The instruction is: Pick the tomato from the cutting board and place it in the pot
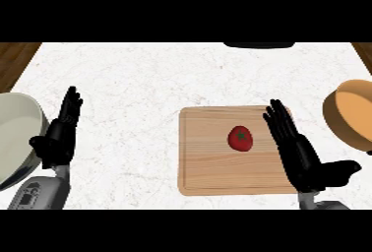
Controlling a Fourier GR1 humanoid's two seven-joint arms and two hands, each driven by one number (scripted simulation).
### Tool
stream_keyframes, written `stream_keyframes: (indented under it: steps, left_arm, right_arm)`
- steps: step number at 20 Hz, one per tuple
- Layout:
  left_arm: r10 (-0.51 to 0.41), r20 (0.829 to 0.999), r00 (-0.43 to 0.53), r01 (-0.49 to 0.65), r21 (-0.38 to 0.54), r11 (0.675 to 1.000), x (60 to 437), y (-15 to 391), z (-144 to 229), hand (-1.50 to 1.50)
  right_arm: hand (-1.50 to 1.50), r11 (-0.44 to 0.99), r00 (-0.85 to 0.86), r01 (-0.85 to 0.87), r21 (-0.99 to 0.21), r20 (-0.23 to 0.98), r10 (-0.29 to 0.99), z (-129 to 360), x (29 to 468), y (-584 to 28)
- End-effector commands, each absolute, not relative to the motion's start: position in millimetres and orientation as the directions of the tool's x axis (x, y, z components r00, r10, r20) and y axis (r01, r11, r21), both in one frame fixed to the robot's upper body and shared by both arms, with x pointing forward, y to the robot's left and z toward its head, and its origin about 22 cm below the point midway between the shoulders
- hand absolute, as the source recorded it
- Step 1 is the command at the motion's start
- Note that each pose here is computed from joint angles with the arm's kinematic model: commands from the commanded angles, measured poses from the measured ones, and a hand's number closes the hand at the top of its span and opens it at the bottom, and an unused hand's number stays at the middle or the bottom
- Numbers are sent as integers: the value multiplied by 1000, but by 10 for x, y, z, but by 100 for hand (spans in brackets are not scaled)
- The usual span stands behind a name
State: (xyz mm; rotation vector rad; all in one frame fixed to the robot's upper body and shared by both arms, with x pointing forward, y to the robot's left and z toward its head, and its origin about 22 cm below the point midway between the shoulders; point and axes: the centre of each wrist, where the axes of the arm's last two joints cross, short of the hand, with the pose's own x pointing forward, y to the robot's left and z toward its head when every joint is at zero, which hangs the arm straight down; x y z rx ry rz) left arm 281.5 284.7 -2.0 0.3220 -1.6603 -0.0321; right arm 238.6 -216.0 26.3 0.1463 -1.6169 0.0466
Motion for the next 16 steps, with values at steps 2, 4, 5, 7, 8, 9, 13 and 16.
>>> stream_keyframes:
  steps: [2, 4, 5, 7, 8, 9, 13, 16]
  left_arm:
    - [-204, 975, -93, -231, 178, 956, 2746, 2856, -53, 0]
    - [-170, 981, -95, -200, 148, 969, 2687, 2765, -53, 0]
    - [-163, 982, -91, -221, 140, 965, 2698, 2789, -53, 0]
    - [-138, 988, -70, -239, 118, 964, 2651, 2785, -107, 0]
    - [-119, 990, -75, -253, 97, 963, 2622, 2800, -112, 0]
    - [-91, 993, -76, -234, 71, 970, 2613, 2735, -115, 0]
    - [-60, 992, -113, -150, 42, 988, 2515, 2453, -94, 0]
    - [-54, 989, -135, -118, 38, 992, 2463, 2378, 15, 0]
  right_arm:
    - [150, 989, -327, 28, -144, 934, 145, 509, 2239, -2353]
    - [150, 948, -519, 206, -243, 794, 316, 847, 2320, -2584]
    - [150, 917, -606, 293, -272, 689, 398, 1057, 2357, -2656]
    - [150, 684, -202, 528, -503, 709, 676, 628, 2195, -3381]
    - [-150, 637, -198, 685, -354, 751, 630, 612, 2133, -3358]
    - [-150, 582, -192, 749, -316, 738, 647, 558, 2087, -3298]
    - [-150, 585, -357, 779, -224, 609, 708, 430, 1724, -2532]
    - [-150, 557, -377, 803, -212, 542, 751, 328, 1496, -2130]
